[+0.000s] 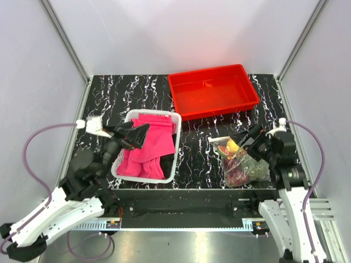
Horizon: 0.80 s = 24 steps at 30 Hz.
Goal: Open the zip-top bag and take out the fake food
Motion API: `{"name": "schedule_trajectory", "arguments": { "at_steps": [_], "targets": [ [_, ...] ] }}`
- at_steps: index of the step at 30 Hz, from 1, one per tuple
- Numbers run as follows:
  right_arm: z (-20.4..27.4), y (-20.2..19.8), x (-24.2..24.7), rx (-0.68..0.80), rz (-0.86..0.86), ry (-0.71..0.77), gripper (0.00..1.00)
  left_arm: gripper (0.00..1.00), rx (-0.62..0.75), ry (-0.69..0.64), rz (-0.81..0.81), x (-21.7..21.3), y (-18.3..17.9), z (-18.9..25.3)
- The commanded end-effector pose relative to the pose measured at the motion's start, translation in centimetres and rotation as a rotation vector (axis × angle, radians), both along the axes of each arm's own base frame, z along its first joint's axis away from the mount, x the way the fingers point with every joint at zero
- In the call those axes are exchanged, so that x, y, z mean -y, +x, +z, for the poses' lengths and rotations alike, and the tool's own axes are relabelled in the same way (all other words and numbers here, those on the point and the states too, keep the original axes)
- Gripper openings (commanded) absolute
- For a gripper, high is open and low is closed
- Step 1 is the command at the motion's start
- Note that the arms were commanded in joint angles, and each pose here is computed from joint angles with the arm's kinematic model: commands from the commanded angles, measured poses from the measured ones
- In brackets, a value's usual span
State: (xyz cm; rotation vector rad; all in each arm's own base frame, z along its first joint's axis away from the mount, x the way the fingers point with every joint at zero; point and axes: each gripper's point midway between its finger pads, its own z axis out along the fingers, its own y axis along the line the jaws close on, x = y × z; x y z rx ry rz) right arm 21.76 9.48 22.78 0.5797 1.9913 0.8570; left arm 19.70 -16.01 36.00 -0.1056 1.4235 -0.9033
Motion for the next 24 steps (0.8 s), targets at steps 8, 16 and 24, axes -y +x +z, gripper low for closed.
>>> {"name": "schedule_trajectory", "arguments": {
  "at_steps": [8, 16, 24],
  "targets": [
    [-3.3, 2.2, 2.2, -0.316, 0.024, -0.233, 1.00, 0.99, -0.195, 0.261, -0.253, 11.7, 4.1, -3.0],
    [-1.1, 3.6, 3.7, -0.278, -0.049, -0.296, 1.00, 0.95, -0.529, 0.358, -0.549, 23.8, 9.3, -10.7],
    [0.0, 3.2, 3.9, -0.227, -0.017, -0.343, 1.00, 0.91, -0.672, 0.410, -0.576, 28.5, 14.7, -16.9]
  ]
}}
